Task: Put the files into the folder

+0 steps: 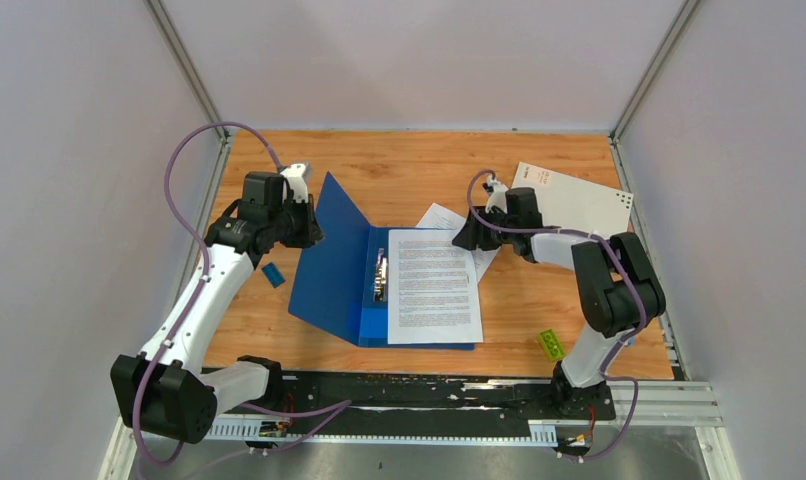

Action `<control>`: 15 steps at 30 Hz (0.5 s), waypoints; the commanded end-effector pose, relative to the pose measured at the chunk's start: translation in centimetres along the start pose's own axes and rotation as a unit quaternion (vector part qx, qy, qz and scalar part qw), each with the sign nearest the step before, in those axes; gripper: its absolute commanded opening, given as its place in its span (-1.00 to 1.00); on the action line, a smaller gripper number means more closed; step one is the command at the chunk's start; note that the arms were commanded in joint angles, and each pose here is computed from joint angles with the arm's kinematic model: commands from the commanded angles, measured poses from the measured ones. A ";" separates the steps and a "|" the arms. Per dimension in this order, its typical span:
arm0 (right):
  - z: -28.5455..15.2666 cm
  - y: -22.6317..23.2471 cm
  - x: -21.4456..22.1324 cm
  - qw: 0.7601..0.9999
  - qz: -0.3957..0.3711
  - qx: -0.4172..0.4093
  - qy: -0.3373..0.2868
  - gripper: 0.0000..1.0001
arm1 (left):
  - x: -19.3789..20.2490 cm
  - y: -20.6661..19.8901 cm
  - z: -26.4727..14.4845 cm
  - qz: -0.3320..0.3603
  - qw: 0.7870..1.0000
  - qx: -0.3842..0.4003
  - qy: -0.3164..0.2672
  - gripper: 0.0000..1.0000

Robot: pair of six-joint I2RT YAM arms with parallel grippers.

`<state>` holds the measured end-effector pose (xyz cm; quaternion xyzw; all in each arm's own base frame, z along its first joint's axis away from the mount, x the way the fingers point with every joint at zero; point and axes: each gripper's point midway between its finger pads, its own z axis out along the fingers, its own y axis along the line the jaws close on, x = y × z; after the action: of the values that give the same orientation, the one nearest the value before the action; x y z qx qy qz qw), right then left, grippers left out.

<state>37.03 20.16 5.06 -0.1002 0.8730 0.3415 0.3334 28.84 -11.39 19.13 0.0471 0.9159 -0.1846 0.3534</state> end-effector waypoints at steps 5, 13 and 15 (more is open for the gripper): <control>0.5 -0.7 -0.3 0.999 -0.038 0.003 0.002 -0.06 | 0.1 -0.5 -0.6 0.004 1.000 0.009 -0.006 -1.00; 0.0 -1.2 -0.5 0.999 -0.022 0.032 0.018 -1.00 | 0.1 -0.3 -0.5 0.002 1.000 0.003 -0.009 -1.00; -1.0 0.2 -1.1 0.999 -0.034 0.013 0.011 -1.00 | 0.3 0.1 -0.4 0.004 1.000 -0.005 -0.007 -1.00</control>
<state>36.40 19.33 2.57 -0.1081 0.8940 0.3132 0.3017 28.78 -11.35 19.10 0.0472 0.9157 -0.1838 0.3541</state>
